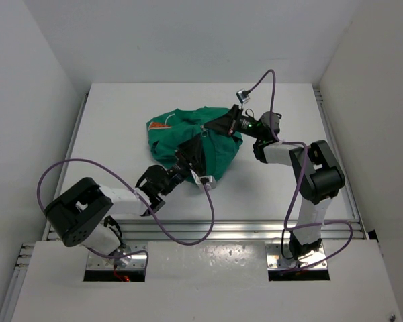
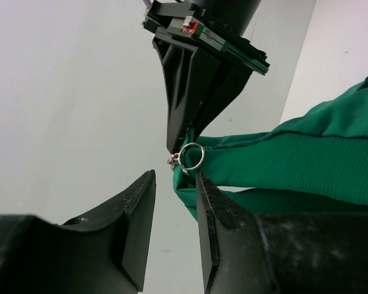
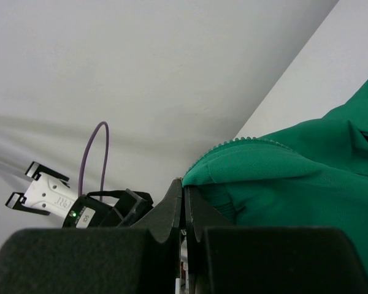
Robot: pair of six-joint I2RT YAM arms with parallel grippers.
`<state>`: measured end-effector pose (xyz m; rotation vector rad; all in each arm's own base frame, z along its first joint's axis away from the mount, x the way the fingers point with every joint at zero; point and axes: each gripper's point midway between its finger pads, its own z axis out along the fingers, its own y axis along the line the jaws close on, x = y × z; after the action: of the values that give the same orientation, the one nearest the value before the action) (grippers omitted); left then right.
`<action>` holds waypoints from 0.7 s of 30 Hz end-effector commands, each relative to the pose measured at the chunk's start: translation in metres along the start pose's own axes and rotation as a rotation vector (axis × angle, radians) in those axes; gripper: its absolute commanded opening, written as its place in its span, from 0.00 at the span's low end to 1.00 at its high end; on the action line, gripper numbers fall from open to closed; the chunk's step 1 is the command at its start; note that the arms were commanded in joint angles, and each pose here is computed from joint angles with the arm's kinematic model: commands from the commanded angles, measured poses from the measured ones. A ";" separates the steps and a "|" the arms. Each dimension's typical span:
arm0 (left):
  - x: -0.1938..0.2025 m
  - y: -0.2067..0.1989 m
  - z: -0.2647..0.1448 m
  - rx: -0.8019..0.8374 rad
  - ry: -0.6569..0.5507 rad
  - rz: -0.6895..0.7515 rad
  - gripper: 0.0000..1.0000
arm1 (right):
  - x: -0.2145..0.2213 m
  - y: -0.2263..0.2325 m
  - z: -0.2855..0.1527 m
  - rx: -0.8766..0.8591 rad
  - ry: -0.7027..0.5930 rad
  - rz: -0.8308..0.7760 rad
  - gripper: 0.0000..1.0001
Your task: Zip up the jacket
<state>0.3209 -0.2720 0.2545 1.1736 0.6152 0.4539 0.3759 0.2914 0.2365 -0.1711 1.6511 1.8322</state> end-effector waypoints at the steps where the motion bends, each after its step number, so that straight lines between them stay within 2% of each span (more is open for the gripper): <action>1: -0.013 0.034 0.006 -0.118 -0.039 0.019 0.38 | -0.011 0.027 0.006 -0.090 -0.037 -0.097 0.00; 10: -0.011 0.019 0.009 -0.080 -0.028 0.052 0.38 | -0.007 0.030 0.006 -0.101 -0.030 -0.080 0.00; 21: -0.008 0.020 0.013 -0.110 -0.001 0.108 0.38 | -0.005 0.032 0.007 -0.105 -0.033 -0.069 0.00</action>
<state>0.3303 -0.2773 0.2346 1.2393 0.6088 0.5368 0.3731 0.2956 0.2376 -0.1393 1.6669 1.8682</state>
